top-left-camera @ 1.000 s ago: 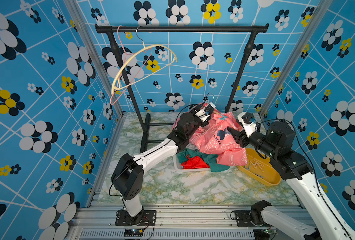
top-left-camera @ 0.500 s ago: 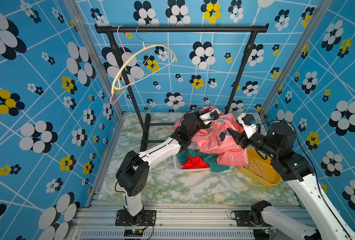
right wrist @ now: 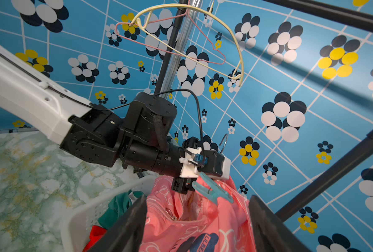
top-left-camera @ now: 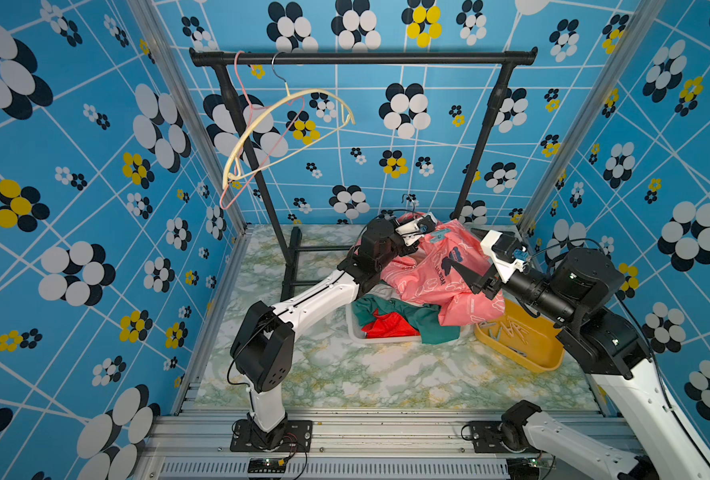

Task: Remove the clothespins securing jackets to the hanger
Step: Adjust the hanger, then remove the clothespin from the hanger.

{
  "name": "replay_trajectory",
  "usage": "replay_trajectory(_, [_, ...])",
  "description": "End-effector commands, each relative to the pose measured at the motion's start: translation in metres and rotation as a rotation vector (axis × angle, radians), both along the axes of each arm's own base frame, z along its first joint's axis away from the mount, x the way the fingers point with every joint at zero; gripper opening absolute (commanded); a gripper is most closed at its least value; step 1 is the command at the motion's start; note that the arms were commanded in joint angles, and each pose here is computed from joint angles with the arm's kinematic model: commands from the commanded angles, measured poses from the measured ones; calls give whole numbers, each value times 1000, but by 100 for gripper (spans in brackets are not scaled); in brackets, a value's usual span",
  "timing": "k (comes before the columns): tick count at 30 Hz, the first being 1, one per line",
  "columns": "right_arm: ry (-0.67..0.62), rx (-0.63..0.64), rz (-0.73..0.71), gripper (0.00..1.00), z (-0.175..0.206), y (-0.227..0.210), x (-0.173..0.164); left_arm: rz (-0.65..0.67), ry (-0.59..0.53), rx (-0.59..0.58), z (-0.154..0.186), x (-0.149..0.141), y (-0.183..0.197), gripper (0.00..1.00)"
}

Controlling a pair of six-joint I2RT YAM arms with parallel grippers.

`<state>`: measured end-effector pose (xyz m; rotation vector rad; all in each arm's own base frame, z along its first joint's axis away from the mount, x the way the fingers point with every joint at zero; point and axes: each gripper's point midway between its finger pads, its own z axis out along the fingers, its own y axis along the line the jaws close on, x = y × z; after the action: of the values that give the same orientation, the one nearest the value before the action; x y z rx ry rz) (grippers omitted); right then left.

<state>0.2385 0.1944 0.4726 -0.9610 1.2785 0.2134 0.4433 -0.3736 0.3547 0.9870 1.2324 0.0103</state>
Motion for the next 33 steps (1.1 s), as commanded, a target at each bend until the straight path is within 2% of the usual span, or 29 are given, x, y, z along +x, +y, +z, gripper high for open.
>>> replay_trajectory(1, [-17,-211,-30,75,-29,20,15,-27,-35,-80,55,-13,5,14])
replay_trajectory(6, [-80,-344,-142,73,-48,29,44,-48,-1,8,49,-19,5,13])
replay_trajectory(16, [-175,-325,-234,66,-41,16,50,-61,48,77,42,-29,11,13])
replay_trajectory(21, [-168,-312,-251,64,-35,10,48,-74,56,92,41,-35,11,13])
replay_trajectory(33, [-148,-389,-256,40,-48,21,67,-108,66,100,42,-47,9,13])
